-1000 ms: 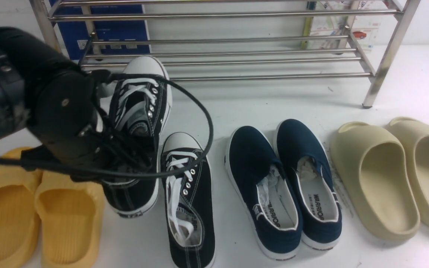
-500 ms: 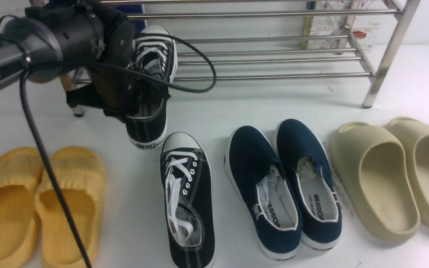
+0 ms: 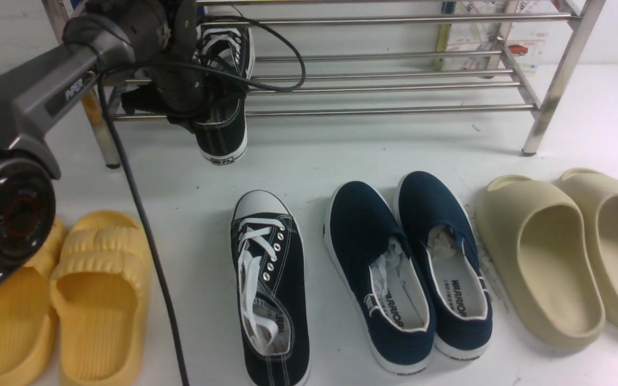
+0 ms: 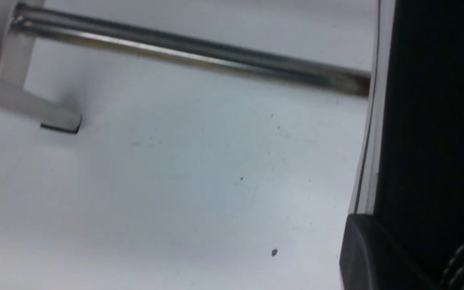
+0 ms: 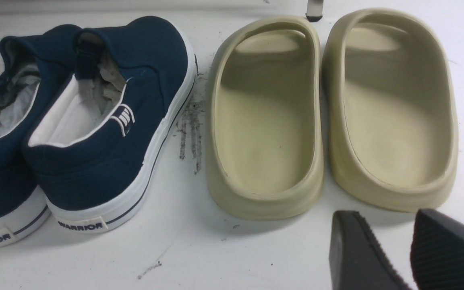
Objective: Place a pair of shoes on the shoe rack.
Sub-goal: Use the left arm to put a shoe into the shoe rack
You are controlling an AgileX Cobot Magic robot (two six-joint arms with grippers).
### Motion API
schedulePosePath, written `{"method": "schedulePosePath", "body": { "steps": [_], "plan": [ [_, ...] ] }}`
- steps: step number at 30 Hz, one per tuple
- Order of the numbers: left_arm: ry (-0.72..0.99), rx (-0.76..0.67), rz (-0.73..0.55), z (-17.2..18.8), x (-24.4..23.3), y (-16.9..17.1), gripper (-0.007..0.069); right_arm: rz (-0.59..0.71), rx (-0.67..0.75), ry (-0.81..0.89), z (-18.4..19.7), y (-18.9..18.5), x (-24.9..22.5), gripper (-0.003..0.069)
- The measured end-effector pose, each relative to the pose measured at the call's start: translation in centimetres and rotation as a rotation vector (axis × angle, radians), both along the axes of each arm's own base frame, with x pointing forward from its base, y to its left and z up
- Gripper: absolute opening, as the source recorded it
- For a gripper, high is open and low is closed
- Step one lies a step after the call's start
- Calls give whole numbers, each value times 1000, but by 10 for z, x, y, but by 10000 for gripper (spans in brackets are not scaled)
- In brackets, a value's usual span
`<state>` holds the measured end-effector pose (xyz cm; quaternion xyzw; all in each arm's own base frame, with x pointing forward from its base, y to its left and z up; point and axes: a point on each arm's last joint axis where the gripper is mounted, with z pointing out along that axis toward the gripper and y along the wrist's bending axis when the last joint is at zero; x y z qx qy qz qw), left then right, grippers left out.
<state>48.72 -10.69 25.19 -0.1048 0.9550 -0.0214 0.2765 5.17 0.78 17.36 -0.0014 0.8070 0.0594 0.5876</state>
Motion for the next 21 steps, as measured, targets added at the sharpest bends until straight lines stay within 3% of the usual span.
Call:
{"method": "schedulePosePath", "body": {
  "steps": [13,21],
  "plan": [
    [-57,11,-7,2,13,-2,-6,0,0,0,0,0,0,246],
    [-68,-10,-7,5,13,-3,83,0,0,0,0,0,0,246]
  ]
}}
